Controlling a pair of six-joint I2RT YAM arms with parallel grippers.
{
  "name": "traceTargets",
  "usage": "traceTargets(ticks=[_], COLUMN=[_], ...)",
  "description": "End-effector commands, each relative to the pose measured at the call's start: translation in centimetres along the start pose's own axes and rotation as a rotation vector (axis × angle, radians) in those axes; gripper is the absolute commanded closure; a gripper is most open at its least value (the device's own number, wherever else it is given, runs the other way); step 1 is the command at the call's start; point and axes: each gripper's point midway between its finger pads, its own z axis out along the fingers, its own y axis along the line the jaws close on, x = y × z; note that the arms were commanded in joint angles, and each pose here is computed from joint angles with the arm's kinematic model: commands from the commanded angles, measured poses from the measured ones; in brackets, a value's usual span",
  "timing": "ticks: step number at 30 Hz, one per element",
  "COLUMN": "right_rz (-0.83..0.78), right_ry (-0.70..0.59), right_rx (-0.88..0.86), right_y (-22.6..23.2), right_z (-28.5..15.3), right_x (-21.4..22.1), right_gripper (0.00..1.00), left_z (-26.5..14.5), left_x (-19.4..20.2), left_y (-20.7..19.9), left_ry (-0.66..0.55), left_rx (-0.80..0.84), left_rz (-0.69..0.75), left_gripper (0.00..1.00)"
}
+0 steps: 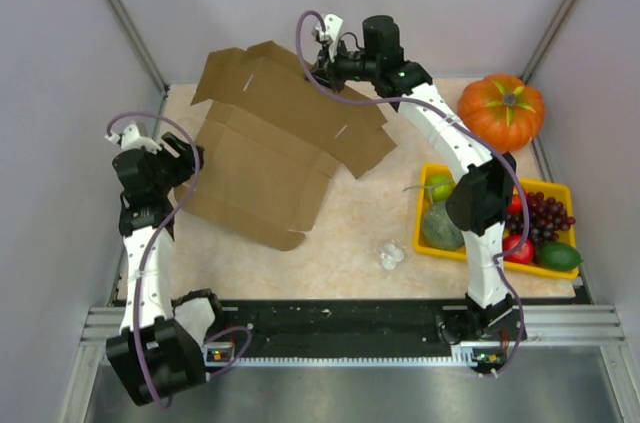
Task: Fold the paper box
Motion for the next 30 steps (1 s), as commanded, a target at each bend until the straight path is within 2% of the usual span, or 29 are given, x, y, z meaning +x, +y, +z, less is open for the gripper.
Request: traceTargets(ticks=[1, 2, 3, 6, 7, 9, 12, 14, 15, 17, 19, 23, 26, 28, 30], right_rz=[-0.066, -0.070, -0.073, -0.064, -0.066, -0.059, -0.055, -0.051, -0.043, -0.044, -0.038, -0.028, -0.023, -0.019, -0.018], right_ry=[-0.135, -0.136, -0.138, -0.138, -0.143, -0.143, -0.142, -0.141, -0.141, -0.148, -0.144, -0.147, -0.156, -0.159, -0.163], right_rx=[-0.050, -0.052, -0.057, -0.060, -0.065, -0.077, -0.077, -0.075, -0.082, -0.088, -0.089, -0.100, -0.111, -0.113, -0.112], right_y=[1.3, 1.4, 1.4, 1.2, 1.2, 1.3, 1.0, 0.5, 0.6, 0.6, 0.4, 0.6, 0.8, 0.8, 0.8], right_z=[-2.3, -2.4, -2.4, -2.3, -2.5, -2.4, -2.7, -2.9, -3.0, -3.1, -3.0, -2.9, -2.9, -2.9, -3.0], right_x=[-6.2, -6.2, -6.2, -6.0, -6.2, -6.1, -5.9, -5.6, -5.6, -5.8, -5.4, -5.4, -5.6, -5.8, -6.1], right_gripper=[1.00, 1.00, 1.00, 1.00, 1.00, 1.00, 1.00, 1.00, 1.00, 1.00, 1.00, 1.00, 1.00, 1.00, 1.00], left_z=[1.5, 3.0, 3.8, 6.5, 6.9, 8.0, 8.4, 8.7, 8.8, 8.7, 8.5, 8.2, 8.5, 8.9, 9.5], left_x=[-0.7, 0.0, 0.5, 2.0, 1.8, 1.0, -0.6, -1.8, -2.7, -3.4, -4.4, -4.7, -4.5, -4.1, -3.5], left_y=[-3.1, -2.7, -2.7, -1.8, -2.0, -2.1, -2.3, -2.5, -3.1, -4.4, -5.5, -6.0, -6.1, -6.5, -6.4], left_ry=[-0.012, 0.031, 0.075, 0.220, 0.222, 0.162, 0.115, 0.072, 0.039, 0.048, 0.008, -0.036, -0.070, -0.059, -0.027], left_rx=[0.241, 0.245, 0.258, 0.281, 0.303, 0.337, 0.340, 0.347, 0.374, 0.455, 0.512, 0.525, 0.493, 0.502, 0.512], left_rz=[-0.021, -0.032, -0.037, -0.076, -0.099, -0.081, -0.044, -0.011, 0.006, 0.007, 0.025, 0.069, 0.166, 0.207, 0.201], left_gripper=[0.25, 0.17, 0.14, 0.19, 0.21, 0.23, 0.35, 0.37, 0.39, 0.46, 0.45, 0.34, 0.34, 0.38, 0.37])
